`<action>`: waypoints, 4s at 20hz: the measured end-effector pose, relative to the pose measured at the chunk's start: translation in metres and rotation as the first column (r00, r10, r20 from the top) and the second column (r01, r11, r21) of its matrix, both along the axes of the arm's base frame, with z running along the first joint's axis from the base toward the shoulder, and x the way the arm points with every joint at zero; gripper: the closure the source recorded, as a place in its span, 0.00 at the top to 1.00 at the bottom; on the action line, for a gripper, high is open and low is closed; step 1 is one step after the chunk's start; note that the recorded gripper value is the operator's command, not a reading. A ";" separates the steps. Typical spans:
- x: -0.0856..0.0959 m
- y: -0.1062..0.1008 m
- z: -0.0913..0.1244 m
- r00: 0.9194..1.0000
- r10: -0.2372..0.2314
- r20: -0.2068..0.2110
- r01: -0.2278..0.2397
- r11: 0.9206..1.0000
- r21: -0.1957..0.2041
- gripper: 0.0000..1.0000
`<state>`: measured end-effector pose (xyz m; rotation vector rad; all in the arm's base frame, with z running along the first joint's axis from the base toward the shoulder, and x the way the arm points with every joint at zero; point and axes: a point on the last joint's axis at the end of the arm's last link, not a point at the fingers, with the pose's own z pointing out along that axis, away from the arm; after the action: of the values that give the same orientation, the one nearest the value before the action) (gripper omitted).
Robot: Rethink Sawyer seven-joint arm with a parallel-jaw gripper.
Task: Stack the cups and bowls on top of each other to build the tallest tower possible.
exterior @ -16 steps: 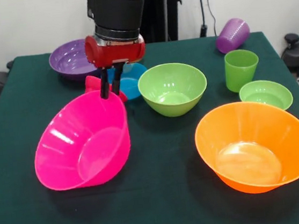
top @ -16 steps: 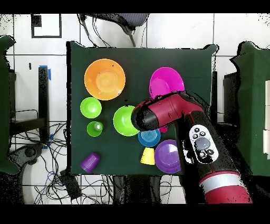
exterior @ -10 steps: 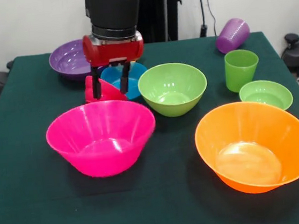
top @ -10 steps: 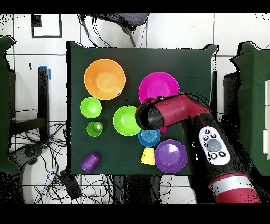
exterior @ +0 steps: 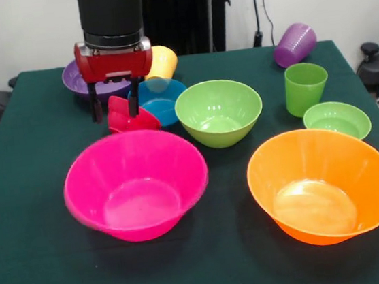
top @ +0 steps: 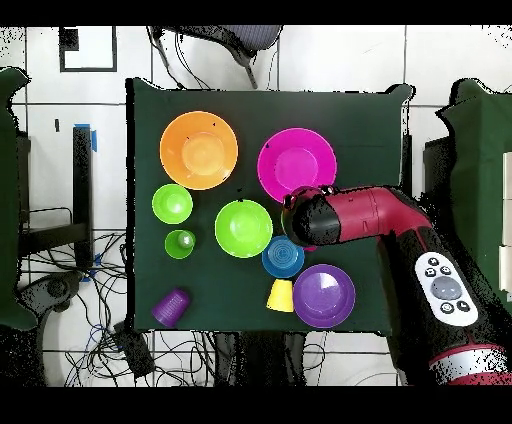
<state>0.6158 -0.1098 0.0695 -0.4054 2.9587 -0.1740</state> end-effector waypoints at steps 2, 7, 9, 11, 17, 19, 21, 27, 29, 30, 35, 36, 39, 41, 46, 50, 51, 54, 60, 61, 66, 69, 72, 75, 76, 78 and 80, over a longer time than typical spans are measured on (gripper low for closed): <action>0.000 0.002 0.000 1.000 0.003 0.000 -0.003 1.000 0.000 1.00; 0.001 0.007 0.000 1.000 0.007 0.000 -0.007 1.000 0.004 1.00; 0.001 0.008 0.001 1.000 -0.001 -0.002 0.001 1.000 0.012 1.00; 0.001 0.006 0.001 1.000 -0.015 -0.005 0.015 1.000 0.022 1.00; -0.003 0.000 -0.008 0.998 -0.051 -0.023 0.052 0.997 0.048 1.00; -0.006 -0.002 -0.012 0.998 -0.056 -0.030 0.058 0.997 0.054 1.00; -0.008 -0.004 -0.016 0.997 -0.063 -0.038 0.065 0.996 0.059 1.00; -0.023 -0.029 -0.033 0.991 -0.112 -0.069 0.118 0.990 0.081 1.00; -0.032 -0.045 -0.040 0.986 -0.144 -0.084 0.152 0.984 0.091 1.00; -0.034 -0.048 -0.041 0.985 -0.150 -0.088 0.158 0.983 0.092 1.00; -0.057 -0.094 -0.046 0.962 -0.229 -0.147 0.244 0.965 0.097 1.00; -0.060 -0.099 -0.046 0.959 -0.236 -0.155 0.252 0.963 0.096 1.00; -0.069 -0.114 -0.046 0.951 -0.253 -0.180 0.273 0.958 0.093 1.00; -0.078 -0.128 -0.046 0.946 -0.256 -0.198 0.277 0.957 0.086 1.00; -0.103 -0.160 -0.057 0.952 -0.218 -0.217 0.238 0.968 0.074 1.00; -0.121 -0.169 -0.074 0.956 -0.175 -0.236 0.201 0.975 0.090 1.00; -0.123 -0.169 -0.078 0.957 -0.166 -0.240 0.193 0.977 0.094 1.00; -0.133 -0.167 -0.092 0.959 -0.129 -0.254 0.162 0.980 0.116 1.00; -0.123 -0.149 -0.099 0.965 -0.100 -0.242 0.140 0.978 0.157 1.00; -0.120 -0.147 -0.097 0.967 -0.094 -0.236 0.134 0.978 0.161 1.00; -0.108 -0.140 -0.089 0.974 -0.075 -0.214 0.111 0.980 0.164 1.00; -0.097 -0.136 -0.081 0.980 -0.062 -0.191 0.093 0.983 0.160 1.00; -0.085 -0.135 -0.069 0.985 -0.049 -0.166 0.074 0.987 0.146 1.00; -0.076 -0.134 -0.057 0.988 -0.040 -0.151 0.059 0.990 0.127 1.00; -0.074 -0.133 -0.055 0.988 -0.038 -0.148 0.057 0.991 0.123 1.00; -0.069 -0.129 -0.048 0.989 -0.037 -0.146 0.053 0.992 0.112 1.00; -0.068 -0.125 -0.045 0.988 -0.036 -0.153 0.052 0.993 0.103 1.00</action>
<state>0.5482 -0.2346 0.0247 -0.3539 3.1094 0.0103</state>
